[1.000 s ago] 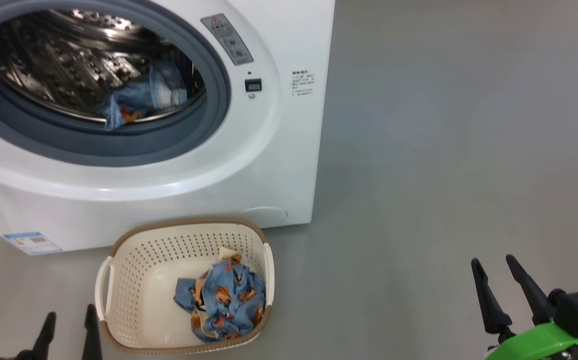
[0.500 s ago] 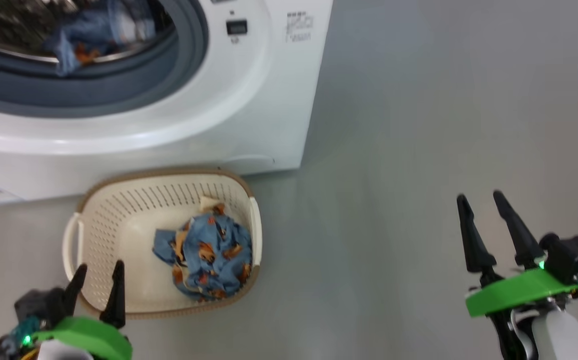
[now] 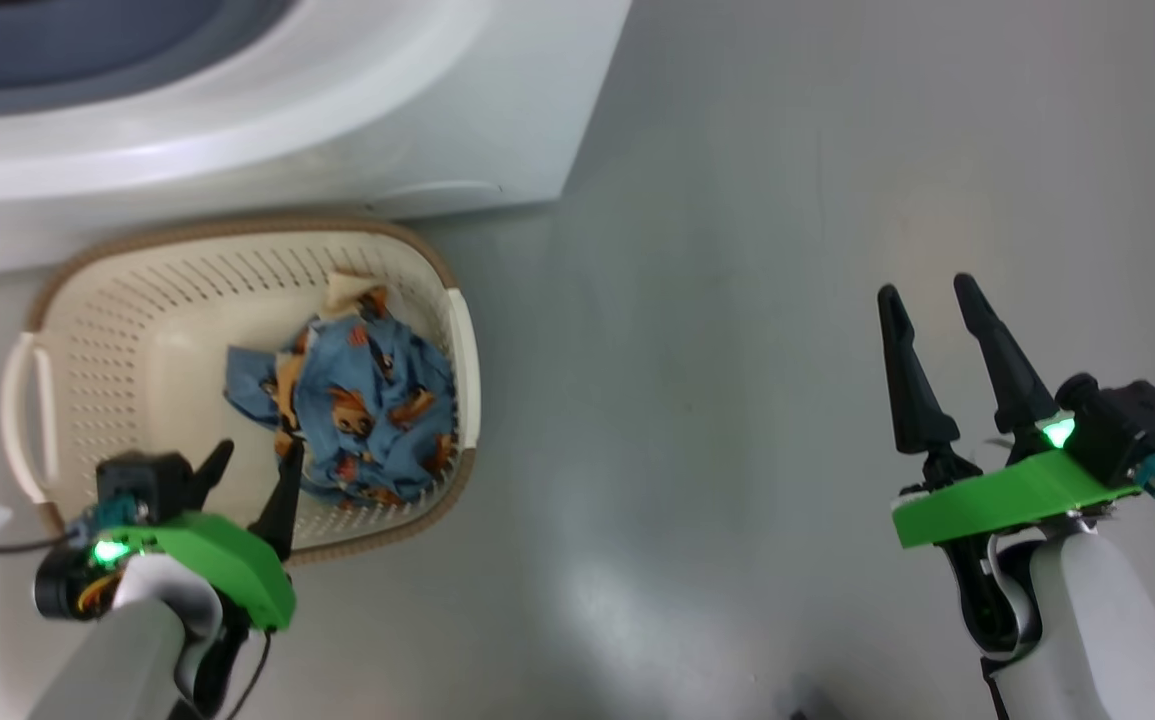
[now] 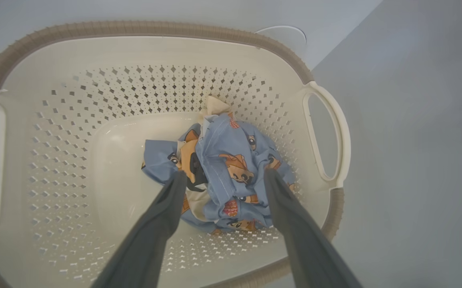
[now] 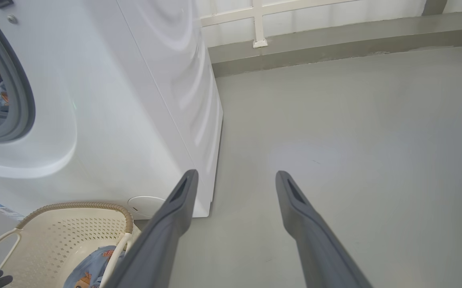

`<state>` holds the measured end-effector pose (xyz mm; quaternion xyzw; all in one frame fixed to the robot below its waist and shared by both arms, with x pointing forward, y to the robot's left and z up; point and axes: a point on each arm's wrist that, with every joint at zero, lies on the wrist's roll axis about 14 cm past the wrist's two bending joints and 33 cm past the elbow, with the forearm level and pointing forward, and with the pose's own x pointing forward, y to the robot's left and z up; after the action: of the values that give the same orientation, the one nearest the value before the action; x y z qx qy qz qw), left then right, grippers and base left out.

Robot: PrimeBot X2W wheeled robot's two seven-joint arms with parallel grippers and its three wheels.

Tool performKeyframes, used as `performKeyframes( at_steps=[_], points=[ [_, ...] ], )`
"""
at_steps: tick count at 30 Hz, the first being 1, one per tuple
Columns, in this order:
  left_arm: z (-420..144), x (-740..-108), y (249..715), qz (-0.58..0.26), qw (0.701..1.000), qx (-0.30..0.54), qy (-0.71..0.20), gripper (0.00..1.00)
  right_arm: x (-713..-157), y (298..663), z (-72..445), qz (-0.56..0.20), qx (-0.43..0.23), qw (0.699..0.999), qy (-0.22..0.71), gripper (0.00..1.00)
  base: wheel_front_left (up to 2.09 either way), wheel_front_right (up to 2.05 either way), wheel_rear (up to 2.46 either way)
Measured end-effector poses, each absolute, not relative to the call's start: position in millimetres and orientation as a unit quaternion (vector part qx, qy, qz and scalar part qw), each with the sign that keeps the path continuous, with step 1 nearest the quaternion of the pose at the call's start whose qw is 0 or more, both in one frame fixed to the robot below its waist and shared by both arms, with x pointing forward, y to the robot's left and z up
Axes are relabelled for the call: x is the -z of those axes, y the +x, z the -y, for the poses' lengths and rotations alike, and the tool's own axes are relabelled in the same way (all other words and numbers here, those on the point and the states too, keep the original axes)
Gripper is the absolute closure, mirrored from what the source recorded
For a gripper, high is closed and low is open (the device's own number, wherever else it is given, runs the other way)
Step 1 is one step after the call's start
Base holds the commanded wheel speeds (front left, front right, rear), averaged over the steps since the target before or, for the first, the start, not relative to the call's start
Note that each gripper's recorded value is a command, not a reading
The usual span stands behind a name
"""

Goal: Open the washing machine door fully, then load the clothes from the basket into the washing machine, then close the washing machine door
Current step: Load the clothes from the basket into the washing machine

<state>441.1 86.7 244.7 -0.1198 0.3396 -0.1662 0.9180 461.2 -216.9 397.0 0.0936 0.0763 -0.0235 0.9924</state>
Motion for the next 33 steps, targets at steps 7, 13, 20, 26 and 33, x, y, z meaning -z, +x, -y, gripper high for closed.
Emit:
performKeyframes(
  at_steps=[7, 13, 20, 26, 33],
  points=[
    [-64, -206, 444, -0.387, 0.89, 0.211, -0.114, 0.0, -371, 469, 219, -0.1, 0.031, 0.99, 0.092, 0.0, 0.0, 0.0, 0.0],
    [-44, -180, 439, -0.43, 0.86, 0.252, -0.109, 0.0, -355, 475, 220, -0.113, 0.03, 0.989, 0.086, 0.0, 0.0, 0.0, 0.0],
    [-32, -157, 438, -0.466, 0.832, 0.278, -0.111, 0.0, -341, 473, 226, -0.13, 0.036, 0.988, 0.078, 0.0, 0.0, 0.0, 0.0],
    [-22, -147, 440, -0.481, 0.818, 0.295, -0.114, 0.0, -333, 468, 228, -0.143, 0.039, 0.986, 0.074, 0.0, 0.0, 0.0, 0.0],
    [-16, -135, 436, -0.504, 0.8, 0.31, -0.102, 0.0, -330, 465, 231, -0.149, 0.042, 0.986, 0.069, 0.0, 0.0, 0.0, 0.0]
  ],
)
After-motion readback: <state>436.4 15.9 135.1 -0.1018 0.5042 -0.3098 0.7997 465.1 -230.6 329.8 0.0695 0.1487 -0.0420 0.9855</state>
